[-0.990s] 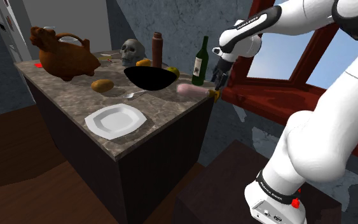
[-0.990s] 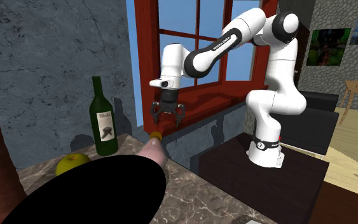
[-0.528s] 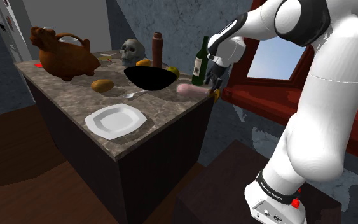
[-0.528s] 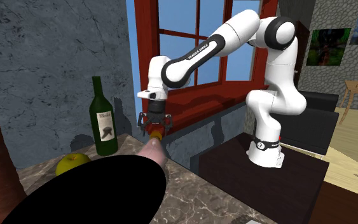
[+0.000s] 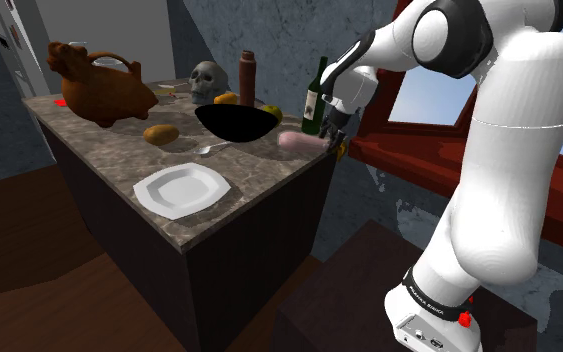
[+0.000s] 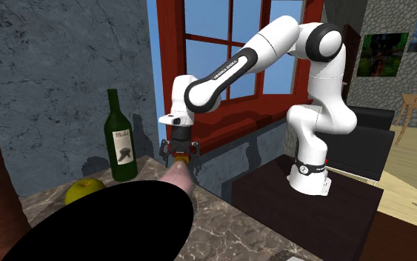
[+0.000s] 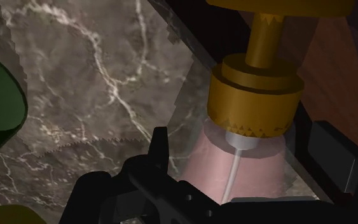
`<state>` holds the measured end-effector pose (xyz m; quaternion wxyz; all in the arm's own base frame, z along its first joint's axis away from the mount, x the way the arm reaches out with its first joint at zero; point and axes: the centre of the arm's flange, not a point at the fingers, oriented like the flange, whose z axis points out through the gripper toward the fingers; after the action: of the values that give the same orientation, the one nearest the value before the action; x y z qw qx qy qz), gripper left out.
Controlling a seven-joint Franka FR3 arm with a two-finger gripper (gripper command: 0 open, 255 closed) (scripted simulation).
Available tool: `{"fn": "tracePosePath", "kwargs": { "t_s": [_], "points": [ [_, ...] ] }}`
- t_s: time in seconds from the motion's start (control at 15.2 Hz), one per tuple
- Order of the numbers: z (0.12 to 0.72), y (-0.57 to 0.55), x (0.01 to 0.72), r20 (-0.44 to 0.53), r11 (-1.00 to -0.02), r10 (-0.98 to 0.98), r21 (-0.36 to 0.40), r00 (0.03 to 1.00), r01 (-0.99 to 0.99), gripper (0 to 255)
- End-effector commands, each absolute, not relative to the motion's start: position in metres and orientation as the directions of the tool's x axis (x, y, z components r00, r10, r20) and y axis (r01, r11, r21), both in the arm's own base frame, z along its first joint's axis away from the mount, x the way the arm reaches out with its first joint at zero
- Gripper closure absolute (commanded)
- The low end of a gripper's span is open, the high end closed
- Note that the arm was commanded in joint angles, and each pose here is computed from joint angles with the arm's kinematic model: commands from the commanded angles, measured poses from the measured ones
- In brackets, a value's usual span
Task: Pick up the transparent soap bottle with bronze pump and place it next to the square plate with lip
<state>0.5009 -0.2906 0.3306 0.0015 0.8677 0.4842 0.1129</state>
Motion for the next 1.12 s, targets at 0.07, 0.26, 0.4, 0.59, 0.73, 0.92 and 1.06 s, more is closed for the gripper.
{"fn": "tracePosePath", "kwargs": {
  "t_s": [0.07, 0.26, 0.4, 0.59, 0.73, 0.92, 1.06],
  "points": [
    [0.33, -0.29, 0.501, 0.195, -0.531, 0.841, 0.112, 0.506, 0.84, 0],
    [0.33, -0.29, 0.501, 0.195, -0.531, 0.841, 0.112, 0.506, 0.84, 0],
    [0.33, -0.29, 0.501, 0.195, -0.531, 0.841, 0.112, 0.506, 0.84, 255],
    [0.33, -0.29, 0.501, 0.195, -0.531, 0.841, 0.112, 0.506, 0.84, 255],
    [0.33, -0.29, 0.501, 0.195, -0.531, 0.841, 0.112, 0.506, 0.84, 255],
    [0.33, -0.29, 0.501, 0.195, -0.531, 0.841, 0.112, 0.506, 0.84, 255],
    [0.34, -0.29, 0.501, 0.195, -0.531, 0.841, 0.112, 0.506, 0.84, 255]
  ]
}}
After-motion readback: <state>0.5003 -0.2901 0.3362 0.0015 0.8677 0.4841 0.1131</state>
